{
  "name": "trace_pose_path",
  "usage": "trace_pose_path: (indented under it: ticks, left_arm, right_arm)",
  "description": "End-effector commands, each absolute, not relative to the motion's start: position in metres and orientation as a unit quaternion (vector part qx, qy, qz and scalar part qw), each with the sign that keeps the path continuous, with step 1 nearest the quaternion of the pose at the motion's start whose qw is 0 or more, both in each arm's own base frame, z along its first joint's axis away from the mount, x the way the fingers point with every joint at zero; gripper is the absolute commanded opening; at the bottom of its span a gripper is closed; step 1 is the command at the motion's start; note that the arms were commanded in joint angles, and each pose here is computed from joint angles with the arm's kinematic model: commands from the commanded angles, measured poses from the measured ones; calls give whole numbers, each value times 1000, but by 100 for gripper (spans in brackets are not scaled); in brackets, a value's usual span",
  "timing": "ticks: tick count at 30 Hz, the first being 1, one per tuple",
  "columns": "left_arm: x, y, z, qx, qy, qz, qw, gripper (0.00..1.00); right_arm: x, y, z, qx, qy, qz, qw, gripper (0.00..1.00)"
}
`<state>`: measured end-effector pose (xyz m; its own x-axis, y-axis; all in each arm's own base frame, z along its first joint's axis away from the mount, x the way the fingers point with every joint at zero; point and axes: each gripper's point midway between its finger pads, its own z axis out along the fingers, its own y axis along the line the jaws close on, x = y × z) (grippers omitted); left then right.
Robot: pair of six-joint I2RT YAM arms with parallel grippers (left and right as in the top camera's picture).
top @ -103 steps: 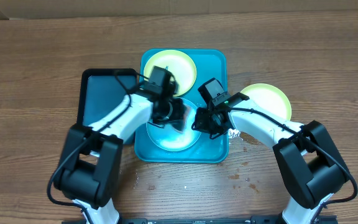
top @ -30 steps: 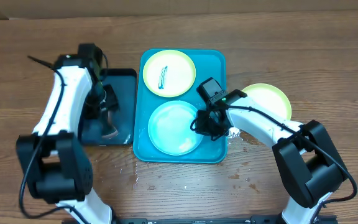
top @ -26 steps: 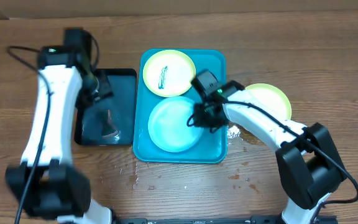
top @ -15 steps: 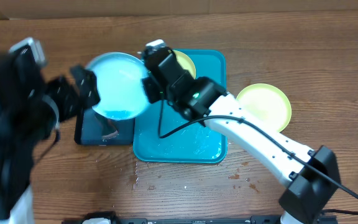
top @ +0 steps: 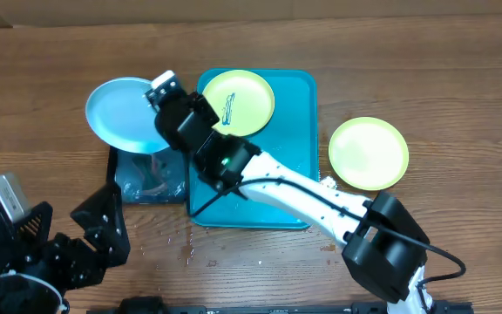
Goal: Clean dirty plates on tray and stack at the side
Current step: 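Lift the light-blue plate with the right gripper and stack it on the yellow plate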
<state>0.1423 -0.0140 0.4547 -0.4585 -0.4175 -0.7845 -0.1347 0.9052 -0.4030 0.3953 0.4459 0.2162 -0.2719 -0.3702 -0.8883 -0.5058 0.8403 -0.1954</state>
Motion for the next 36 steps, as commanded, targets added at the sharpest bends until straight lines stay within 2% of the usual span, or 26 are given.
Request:
trace_pose_path:
  ticks: [1, 10, 20, 36]
  left_arm:
    - [138, -15, 450, -161, 849, -140, 483, 100]
    - [137, -15, 446, -162, 853, -139, 477, 100]
    - [137, -15, 447, -162, 853, -139, 477, 100]
    - [137, -15, 447, -162, 853, -139, 477, 100]
  right_arm:
    - [382, 431, 275, -263, 760, -12, 594, 4]
    - [362, 423, 303, -242, 744, -58, 620, 4]
    - [349, 421, 322, -266, 718, -111, 634, 4]
    - [344, 424, 325, -275, 710, -120, 637, 4]
